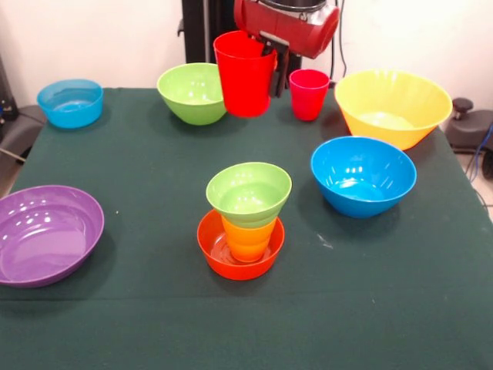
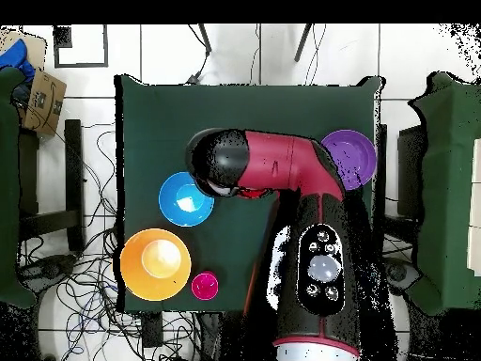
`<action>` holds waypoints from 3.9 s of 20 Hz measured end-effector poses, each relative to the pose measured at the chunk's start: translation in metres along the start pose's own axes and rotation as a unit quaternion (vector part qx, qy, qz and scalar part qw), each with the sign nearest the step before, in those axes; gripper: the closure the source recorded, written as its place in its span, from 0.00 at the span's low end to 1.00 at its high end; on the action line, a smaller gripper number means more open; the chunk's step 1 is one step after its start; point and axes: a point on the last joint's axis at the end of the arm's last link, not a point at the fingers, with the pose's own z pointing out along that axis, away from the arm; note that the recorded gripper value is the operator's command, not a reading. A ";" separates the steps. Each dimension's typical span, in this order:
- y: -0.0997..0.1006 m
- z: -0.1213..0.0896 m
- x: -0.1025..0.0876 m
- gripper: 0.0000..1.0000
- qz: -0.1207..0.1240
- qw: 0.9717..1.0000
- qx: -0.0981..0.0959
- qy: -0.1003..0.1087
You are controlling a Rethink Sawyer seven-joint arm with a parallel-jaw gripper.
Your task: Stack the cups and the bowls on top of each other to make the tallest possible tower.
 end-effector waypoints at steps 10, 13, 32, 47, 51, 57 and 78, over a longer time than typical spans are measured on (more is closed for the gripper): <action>-0.015 0.029 -0.006 1.00 0.002 1.000 0.014 0.015; -0.026 0.044 -0.011 1.00 0.003 1.000 0.018 0.016; -0.006 0.101 -0.025 1.00 -0.014 1.000 0.007 0.024; 0.007 0.101 -0.039 1.00 -0.016 1.000 0.003 0.021; 0.008 0.102 -0.039 1.00 -0.016 1.000 0.002 0.021; 0.011 0.104 -0.040 1.00 -0.017 1.000 0.003 0.026; 0.032 0.112 -0.036 1.00 -0.030 0.999 0.000 0.033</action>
